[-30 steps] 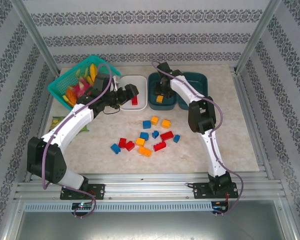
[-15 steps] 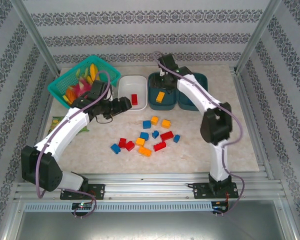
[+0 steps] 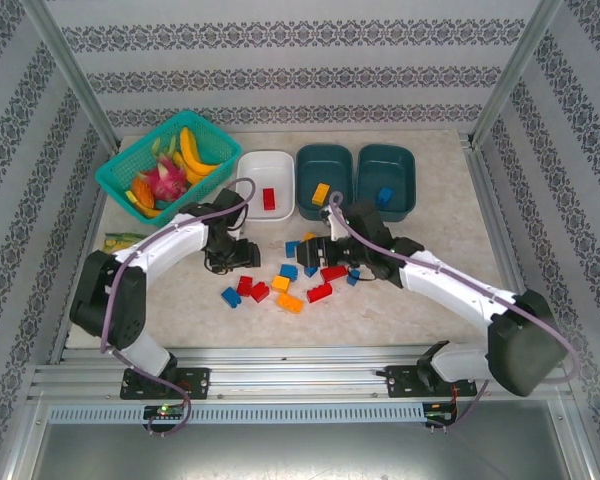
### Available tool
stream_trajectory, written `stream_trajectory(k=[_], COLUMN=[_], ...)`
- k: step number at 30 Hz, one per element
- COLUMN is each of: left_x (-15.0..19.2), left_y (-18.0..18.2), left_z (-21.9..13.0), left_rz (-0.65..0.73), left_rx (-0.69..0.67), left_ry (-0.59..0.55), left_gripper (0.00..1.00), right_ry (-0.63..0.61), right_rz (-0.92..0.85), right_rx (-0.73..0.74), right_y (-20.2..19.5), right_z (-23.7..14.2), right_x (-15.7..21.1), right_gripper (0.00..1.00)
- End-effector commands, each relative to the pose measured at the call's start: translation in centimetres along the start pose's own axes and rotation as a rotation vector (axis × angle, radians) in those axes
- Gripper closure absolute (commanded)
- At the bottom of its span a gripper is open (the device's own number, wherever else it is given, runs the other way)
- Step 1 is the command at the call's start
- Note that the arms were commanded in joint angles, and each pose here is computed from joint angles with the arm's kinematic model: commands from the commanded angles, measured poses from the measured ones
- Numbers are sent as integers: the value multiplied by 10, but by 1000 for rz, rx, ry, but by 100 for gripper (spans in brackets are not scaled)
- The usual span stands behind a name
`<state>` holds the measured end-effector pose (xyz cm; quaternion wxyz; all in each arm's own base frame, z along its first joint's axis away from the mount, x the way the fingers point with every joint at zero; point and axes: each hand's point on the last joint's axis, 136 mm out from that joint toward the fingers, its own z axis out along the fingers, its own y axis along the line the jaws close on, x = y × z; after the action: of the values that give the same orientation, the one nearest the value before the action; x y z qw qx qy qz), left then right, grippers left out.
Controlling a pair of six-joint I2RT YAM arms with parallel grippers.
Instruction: Sort the legos into containers by color
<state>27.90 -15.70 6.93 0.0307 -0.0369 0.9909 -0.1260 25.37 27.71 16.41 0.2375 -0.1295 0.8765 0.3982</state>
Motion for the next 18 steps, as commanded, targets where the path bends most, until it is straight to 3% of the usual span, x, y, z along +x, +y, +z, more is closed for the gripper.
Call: stream_trajectory(k=[1, 18], left_x=[5, 22], left_y=[6, 13], left_z=[9, 40], left_rz=[59, 134], left_rx=[-60, -175], left_ry=[31, 117], left_gripper=[37, 47], right_ry=[-42, -21], right_rz=[-27, -29], right_rx=[-76, -50], right_y=[23, 22], right_z=[-13, -16], right_x=[-3, 1], right_gripper=[30, 30])
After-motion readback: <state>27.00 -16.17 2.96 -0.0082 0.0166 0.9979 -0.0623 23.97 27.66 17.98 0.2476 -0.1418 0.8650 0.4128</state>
